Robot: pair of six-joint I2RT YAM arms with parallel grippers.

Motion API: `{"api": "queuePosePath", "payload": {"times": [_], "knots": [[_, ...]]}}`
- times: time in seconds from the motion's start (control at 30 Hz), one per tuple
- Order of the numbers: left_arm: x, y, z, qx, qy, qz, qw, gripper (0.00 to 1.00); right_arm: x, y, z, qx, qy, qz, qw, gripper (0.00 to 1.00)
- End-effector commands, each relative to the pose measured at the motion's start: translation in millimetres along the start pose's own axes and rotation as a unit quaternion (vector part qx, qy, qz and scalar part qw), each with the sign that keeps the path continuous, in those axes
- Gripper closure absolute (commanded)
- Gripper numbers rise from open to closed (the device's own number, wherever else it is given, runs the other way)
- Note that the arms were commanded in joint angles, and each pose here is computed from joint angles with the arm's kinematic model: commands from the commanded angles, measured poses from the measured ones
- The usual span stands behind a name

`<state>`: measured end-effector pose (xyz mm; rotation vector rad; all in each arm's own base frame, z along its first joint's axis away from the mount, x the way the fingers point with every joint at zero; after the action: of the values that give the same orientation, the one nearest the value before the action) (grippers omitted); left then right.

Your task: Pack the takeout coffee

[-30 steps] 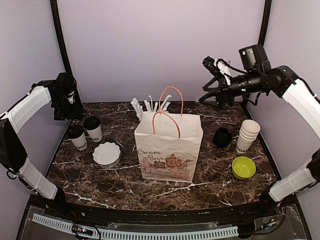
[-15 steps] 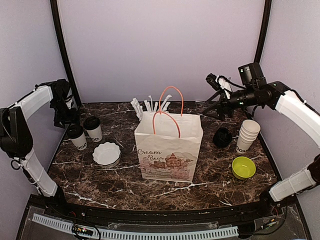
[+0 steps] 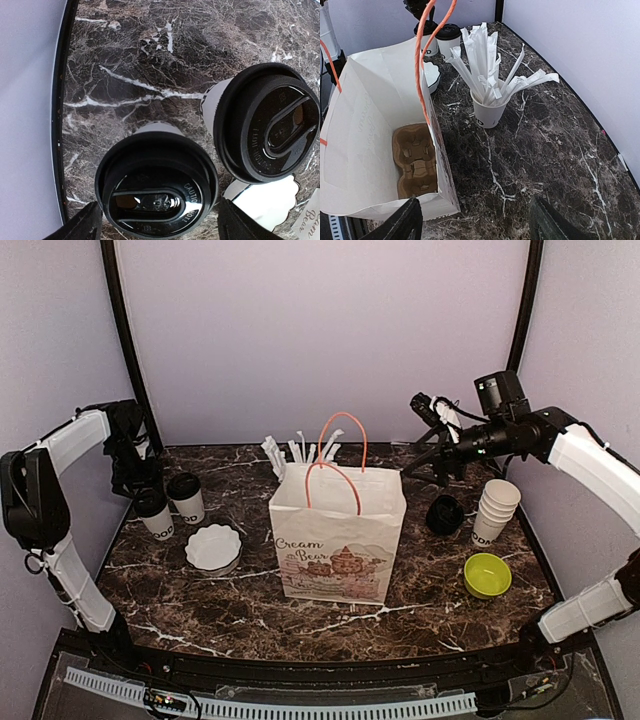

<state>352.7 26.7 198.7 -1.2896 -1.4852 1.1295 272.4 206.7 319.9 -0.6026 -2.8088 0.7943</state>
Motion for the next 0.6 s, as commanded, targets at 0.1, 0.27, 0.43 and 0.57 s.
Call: {"api": "queuePosePath", "payload": {"times": [0.1, 0.27, 0.43, 0.57], "knots": [[7, -4, 6, 0.021, -0.003, -0.025, 0.999, 0.18, 3, -2, -4, -0.018, -0.015, -0.011, 1.000, 0.27], [3, 2, 7, 0.029, -0.002, -0.011, 1.000, 0.17, 4, -2, -4, -0.019, -0.016, -0.015, 1.000, 0.27], [1, 9, 7, 0.042, -0.001, -0.004, 0.999, 0.17, 5, -2, -3, -0.019, -0.017, -0.015, 1.000, 0.27], [-1, 12, 6, 0.044, 0.001, 0.000, 0.999, 0.17, 5, -1, -2, -0.017, -0.016, -0.017, 1.000, 0.27]]}}
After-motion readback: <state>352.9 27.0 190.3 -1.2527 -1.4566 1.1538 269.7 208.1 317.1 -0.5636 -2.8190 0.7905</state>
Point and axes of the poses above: each gripper's point midway between its finger pads, its own y axis out along the fingers, its own x axis along the line the jaws close on, z = x × y, the point moved 5 cm from there along -y, back along the fingers, and after that the axes turned 5 degrees about y, right-handed, at the moved point
